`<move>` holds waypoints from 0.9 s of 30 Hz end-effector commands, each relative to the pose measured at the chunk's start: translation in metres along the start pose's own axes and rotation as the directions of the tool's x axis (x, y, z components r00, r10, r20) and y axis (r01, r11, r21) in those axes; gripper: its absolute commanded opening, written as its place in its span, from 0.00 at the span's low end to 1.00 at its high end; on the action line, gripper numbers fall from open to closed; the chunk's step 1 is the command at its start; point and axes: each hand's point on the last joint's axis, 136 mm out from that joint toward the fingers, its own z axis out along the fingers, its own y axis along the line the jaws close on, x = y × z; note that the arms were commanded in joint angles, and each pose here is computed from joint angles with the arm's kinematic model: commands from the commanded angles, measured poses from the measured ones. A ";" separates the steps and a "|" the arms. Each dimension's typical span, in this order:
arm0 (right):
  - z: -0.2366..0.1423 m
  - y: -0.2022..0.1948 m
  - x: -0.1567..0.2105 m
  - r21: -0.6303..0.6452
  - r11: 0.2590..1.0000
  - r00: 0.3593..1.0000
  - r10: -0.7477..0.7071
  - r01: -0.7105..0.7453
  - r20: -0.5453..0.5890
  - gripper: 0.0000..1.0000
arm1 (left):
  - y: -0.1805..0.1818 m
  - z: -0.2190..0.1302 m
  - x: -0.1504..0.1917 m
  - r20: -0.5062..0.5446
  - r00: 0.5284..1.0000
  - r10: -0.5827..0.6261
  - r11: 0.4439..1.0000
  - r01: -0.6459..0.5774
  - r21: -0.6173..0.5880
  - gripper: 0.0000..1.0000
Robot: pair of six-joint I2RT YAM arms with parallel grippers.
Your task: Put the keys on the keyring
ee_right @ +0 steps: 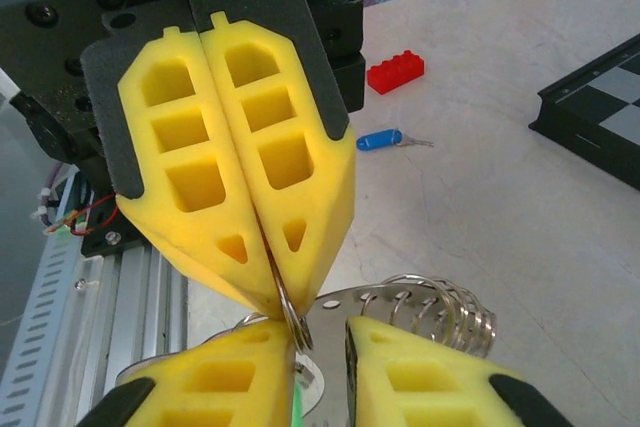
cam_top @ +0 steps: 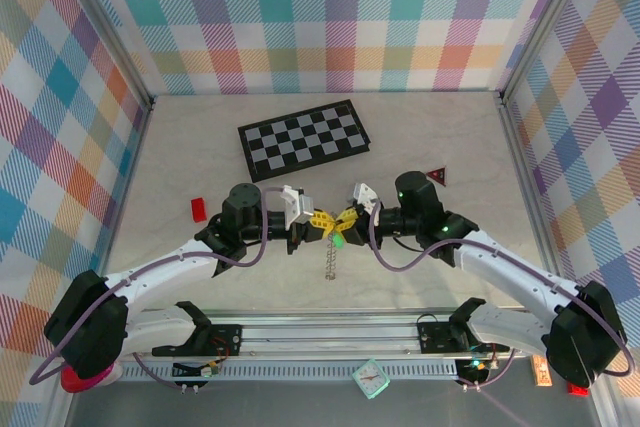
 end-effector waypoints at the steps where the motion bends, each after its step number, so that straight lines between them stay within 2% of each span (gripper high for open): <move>1: 0.001 0.005 -0.026 -0.049 0.998 0.996 -0.033 0.037 0.085 0.18 | -0.013 0.000 -0.027 0.099 0.992 0.072 0.995 -0.078 0.055 0.00; 5: 0.001 0.006 -0.029 -0.057 0.996 0.992 -0.059 0.066 0.110 0.00 | -0.012 -0.001 -0.024 0.089 0.994 0.062 0.997 -0.067 0.047 0.00; 9: -0.002 0.005 -0.021 -0.028 0.995 0.994 -0.092 0.094 0.066 0.00 | -0.010 -0.002 -0.012 0.021 0.998 0.059 0.998 -0.060 0.027 0.01; 15: -0.004 0.003 -0.005 -0.027 0.993 0.991 -0.115 0.113 -0.072 0.00 | -0.004 -0.004 0.005 -0.092 0.993 0.079 0.997 -0.079 -0.002 0.19; 22: -0.002 0.003 0.004 -0.046 0.987 0.967 -0.159 0.153 -0.200 0.00 | -0.002 -0.004 0.012 -0.175 0.979 0.104 0.995 -0.104 0.012 0.20; 27: 0.005 0.008 0.011 -0.081 0.975 0.927 -0.222 0.207 -0.303 0.00 | -0.002 -0.002 0.014 -0.209 0.972 0.107 0.994 -0.103 0.028 0.16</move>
